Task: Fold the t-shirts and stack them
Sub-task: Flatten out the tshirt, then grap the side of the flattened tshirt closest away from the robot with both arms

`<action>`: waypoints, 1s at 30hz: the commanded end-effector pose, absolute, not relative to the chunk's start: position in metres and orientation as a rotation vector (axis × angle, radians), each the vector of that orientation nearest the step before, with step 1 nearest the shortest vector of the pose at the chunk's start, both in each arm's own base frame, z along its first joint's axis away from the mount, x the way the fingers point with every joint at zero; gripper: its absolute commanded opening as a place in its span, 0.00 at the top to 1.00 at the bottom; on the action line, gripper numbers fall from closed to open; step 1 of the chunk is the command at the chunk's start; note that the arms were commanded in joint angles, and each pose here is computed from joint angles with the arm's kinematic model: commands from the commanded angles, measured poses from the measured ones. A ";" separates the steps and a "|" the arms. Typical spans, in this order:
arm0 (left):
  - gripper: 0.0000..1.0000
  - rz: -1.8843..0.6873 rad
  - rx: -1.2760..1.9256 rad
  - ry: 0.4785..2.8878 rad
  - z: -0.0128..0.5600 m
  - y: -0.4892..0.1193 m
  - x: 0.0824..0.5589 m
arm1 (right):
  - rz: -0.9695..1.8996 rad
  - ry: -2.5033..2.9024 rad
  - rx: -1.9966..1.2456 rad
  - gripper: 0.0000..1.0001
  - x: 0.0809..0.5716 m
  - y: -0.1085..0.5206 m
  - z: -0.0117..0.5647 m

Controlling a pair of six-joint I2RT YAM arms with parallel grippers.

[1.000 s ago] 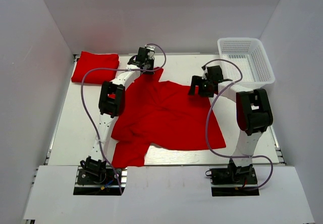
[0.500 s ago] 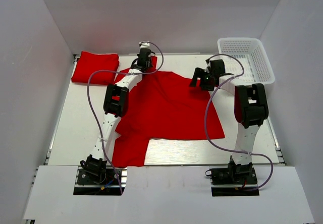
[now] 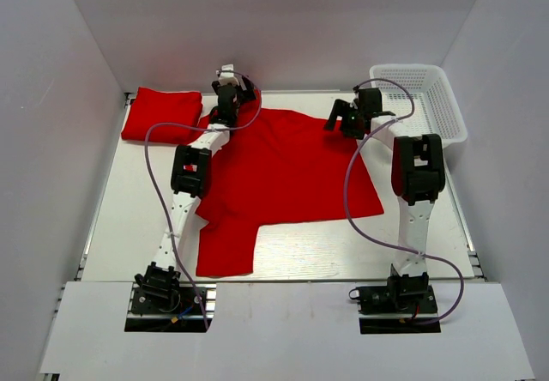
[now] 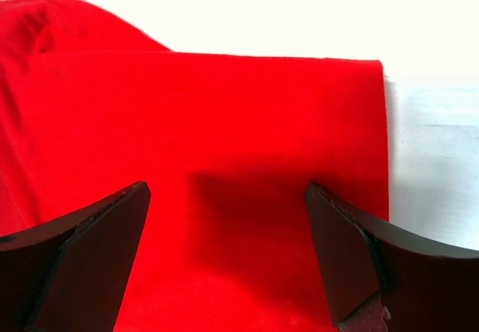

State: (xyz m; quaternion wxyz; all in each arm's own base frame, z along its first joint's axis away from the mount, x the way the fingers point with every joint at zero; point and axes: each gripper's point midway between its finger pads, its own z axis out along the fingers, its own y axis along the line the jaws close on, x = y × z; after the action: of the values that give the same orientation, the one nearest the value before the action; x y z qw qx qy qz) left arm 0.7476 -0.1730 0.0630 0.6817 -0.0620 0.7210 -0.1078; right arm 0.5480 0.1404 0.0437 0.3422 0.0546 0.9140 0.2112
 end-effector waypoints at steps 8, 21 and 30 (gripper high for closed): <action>0.00 -0.373 0.139 1.561 0.257 -0.202 0.694 | 0.634 2.324 -0.125 0.10 0.515 0.154 0.102; 0.00 -0.082 -0.091 2.144 0.156 -0.103 0.475 | 0.627 2.437 -0.082 0.10 0.414 0.141 0.068; 0.00 0.002 -0.140 2.368 0.068 -0.086 0.424 | 0.657 2.541 -0.023 0.10 0.362 0.133 0.047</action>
State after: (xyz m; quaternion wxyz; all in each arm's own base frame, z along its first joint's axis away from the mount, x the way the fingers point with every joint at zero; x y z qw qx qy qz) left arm 0.4249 -0.0888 0.0625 0.3719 -0.0410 0.9273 -0.0027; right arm 0.3728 0.1325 0.0356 0.2492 -0.0155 0.9409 0.2286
